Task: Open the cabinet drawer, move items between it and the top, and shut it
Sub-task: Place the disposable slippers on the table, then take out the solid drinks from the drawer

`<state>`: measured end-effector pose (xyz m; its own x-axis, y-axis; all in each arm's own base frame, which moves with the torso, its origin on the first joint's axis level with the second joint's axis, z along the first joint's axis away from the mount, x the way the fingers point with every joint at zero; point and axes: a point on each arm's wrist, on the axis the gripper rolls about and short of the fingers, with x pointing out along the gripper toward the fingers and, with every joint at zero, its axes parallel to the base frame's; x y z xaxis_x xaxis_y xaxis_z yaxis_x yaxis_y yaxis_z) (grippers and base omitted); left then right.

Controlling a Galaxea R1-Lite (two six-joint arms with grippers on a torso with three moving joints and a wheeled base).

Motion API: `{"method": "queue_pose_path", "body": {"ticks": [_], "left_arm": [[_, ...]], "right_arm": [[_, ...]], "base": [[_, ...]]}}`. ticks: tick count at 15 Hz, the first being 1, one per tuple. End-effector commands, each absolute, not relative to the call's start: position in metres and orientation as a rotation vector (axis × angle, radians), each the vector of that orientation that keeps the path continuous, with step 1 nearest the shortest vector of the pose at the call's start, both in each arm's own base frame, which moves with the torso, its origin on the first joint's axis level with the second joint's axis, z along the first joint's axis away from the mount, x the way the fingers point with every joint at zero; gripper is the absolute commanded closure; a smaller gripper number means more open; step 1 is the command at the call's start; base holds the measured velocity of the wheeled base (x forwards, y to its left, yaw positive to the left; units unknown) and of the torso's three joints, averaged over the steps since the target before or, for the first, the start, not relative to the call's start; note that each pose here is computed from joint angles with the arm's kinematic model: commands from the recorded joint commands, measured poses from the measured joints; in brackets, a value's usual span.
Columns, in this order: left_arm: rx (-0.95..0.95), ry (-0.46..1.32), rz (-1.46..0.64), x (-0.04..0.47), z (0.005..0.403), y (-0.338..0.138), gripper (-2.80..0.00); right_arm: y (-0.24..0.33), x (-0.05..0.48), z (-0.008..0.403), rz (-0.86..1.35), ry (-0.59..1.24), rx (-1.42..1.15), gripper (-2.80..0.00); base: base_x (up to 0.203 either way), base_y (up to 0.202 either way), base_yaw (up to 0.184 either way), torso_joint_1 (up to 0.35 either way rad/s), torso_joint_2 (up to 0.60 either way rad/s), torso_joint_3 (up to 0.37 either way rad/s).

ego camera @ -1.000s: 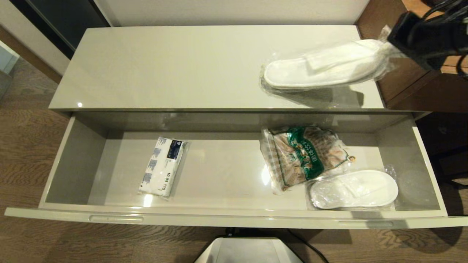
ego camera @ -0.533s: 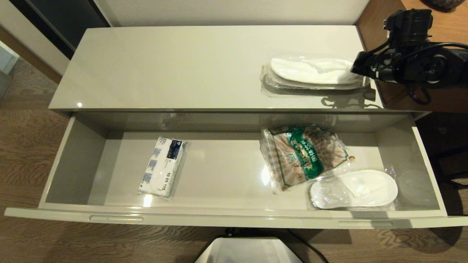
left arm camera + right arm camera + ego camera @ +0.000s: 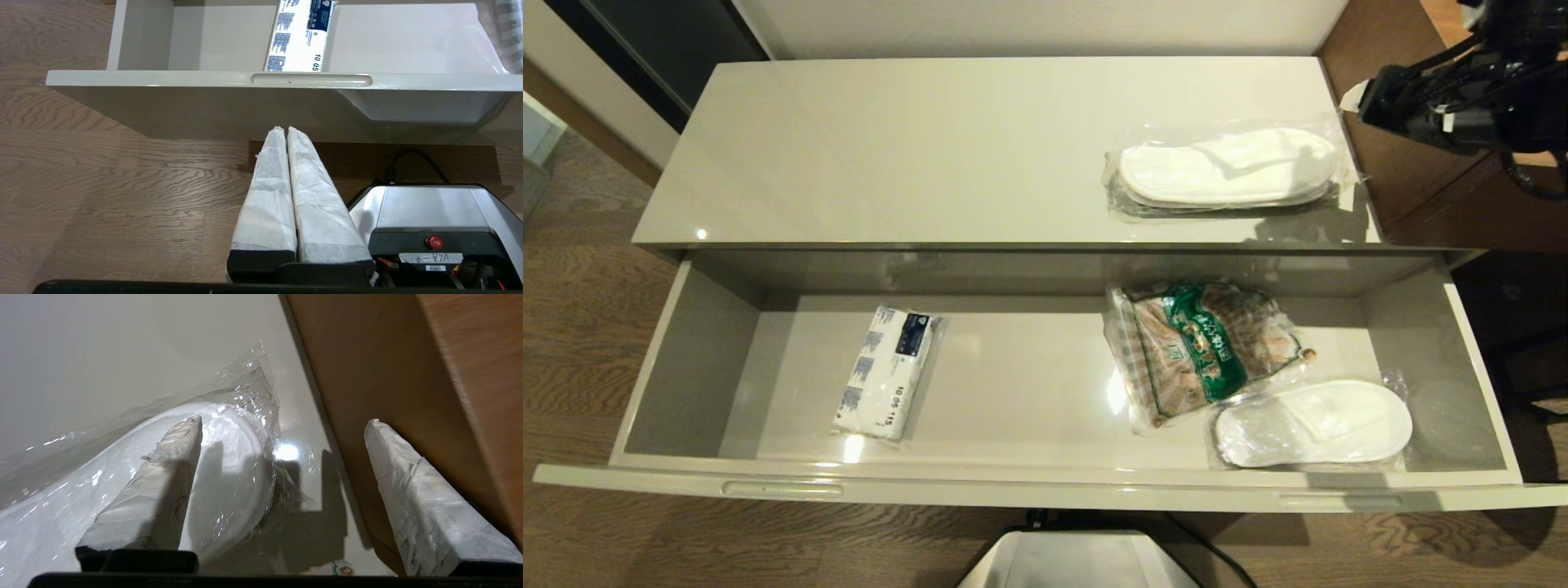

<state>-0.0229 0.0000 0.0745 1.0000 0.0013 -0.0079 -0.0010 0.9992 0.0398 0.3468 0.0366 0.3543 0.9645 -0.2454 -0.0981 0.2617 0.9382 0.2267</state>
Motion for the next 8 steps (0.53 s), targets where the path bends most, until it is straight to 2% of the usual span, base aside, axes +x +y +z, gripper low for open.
{"method": "queue_pose_path", "body": {"ticks": [1, 3, 4, 5, 8], "left_arm": [[0.04, 0.009, 0.001, -0.023, 0.075, 0.0, 0.0], [0.04, 0.009, 0.001, -0.023, 0.075, 0.0, 0.0], [0.04, 0.009, 0.001, -0.023, 0.075, 0.0, 0.0], [0.04, 0.009, 0.001, -0.023, 0.075, 0.0, 0.0], [0.04, 0.009, 0.001, -0.023, 0.075, 0.0, 0.0]], "right_arm": [[0.036, 0.287, 0.387, -0.232, -0.003, 0.261, -2.8], [0.039, 0.258, 0.381, -0.21, 0.062, 0.253, -2.8], [0.045, 0.251, 0.362, -0.192, 0.153, 0.249, -2.8], [0.053, 0.245, 0.341, -0.168, 0.243, 0.264, 0.0], [0.08, 0.243, 0.3, -0.021, 0.444, 0.38, 0.0]], "base": [[0.0, 0.0, 0.0, 0.0, 0.0, 0.0], [0.0, 0.0, 0.0, 0.0, 0.0, 0.0], [0.0, 0.0, 0.0, 0.0, 0.0, 0.0], [0.0, 0.0, 0.0, 0.0, 0.0, 0.0], [0.0, 0.0, 0.0, 0.0, 0.0, 0.0]]}}
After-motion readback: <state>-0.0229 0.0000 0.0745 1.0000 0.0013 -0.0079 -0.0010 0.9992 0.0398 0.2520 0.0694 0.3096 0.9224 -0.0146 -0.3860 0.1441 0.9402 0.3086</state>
